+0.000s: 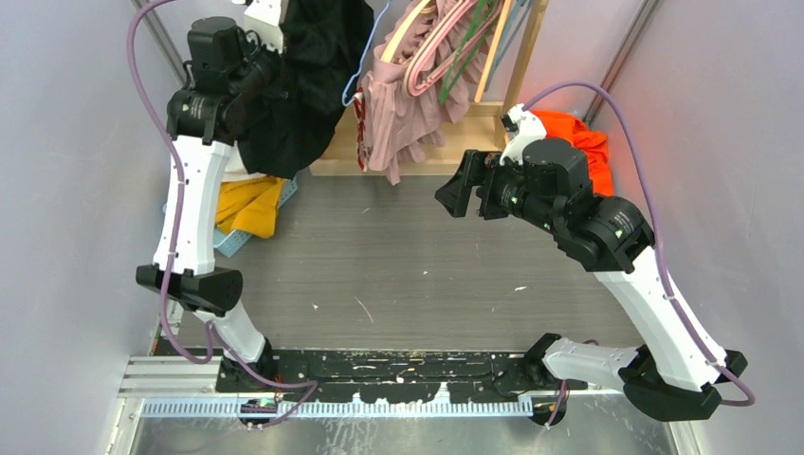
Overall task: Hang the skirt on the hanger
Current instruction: Place the hanger at the clothesline.
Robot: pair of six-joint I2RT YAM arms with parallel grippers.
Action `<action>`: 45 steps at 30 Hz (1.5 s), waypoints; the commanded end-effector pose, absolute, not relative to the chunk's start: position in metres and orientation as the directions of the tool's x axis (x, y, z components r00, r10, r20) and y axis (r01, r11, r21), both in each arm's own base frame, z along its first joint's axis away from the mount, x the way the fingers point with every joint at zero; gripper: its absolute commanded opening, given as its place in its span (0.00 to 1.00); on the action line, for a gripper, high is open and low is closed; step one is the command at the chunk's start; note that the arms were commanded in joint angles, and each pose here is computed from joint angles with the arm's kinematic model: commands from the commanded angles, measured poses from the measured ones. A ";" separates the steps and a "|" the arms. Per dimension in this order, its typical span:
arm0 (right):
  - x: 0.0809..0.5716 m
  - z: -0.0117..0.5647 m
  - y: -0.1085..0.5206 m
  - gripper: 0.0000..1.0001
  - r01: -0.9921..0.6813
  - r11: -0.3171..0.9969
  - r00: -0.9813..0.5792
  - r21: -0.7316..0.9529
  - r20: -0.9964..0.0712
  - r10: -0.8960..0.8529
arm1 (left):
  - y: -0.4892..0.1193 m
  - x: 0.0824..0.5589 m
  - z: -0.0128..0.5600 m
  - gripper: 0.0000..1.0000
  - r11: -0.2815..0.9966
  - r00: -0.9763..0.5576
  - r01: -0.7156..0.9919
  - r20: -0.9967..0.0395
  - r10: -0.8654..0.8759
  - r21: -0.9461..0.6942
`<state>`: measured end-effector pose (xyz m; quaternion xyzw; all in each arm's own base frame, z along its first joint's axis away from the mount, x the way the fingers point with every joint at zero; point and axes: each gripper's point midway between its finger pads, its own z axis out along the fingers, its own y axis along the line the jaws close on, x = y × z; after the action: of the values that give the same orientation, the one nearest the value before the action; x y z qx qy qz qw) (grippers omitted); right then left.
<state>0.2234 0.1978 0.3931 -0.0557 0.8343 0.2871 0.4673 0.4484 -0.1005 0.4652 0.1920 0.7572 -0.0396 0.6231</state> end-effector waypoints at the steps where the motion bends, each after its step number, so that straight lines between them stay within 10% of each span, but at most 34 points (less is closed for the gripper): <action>1: 0.221 0.417 0.191 0.93 -0.386 0.816 -0.497 0.430 -0.842 0.209 | -0.111 0.469 0.512 0.02 0.925 0.022 0.339 -0.985 0.173 0.170; 22: 0.220 0.406 0.190 0.93 -0.384 0.809 -0.513 0.446 -0.831 0.215 | -0.158 0.490 0.403 0.02 0.909 -0.201 0.410 -0.964 0.172 0.077; 45: 0.212 0.408 0.181 0.93 -0.386 0.807 -0.508 0.446 -0.834 0.218 | -0.169 0.493 0.408 0.04 0.940 -0.368 0.331 -0.928 0.054 -0.077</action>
<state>0.2155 0.1837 0.3921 -0.0484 0.8301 0.2916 0.4727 0.4845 -0.1710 0.4031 0.1420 0.8189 -0.1349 0.5395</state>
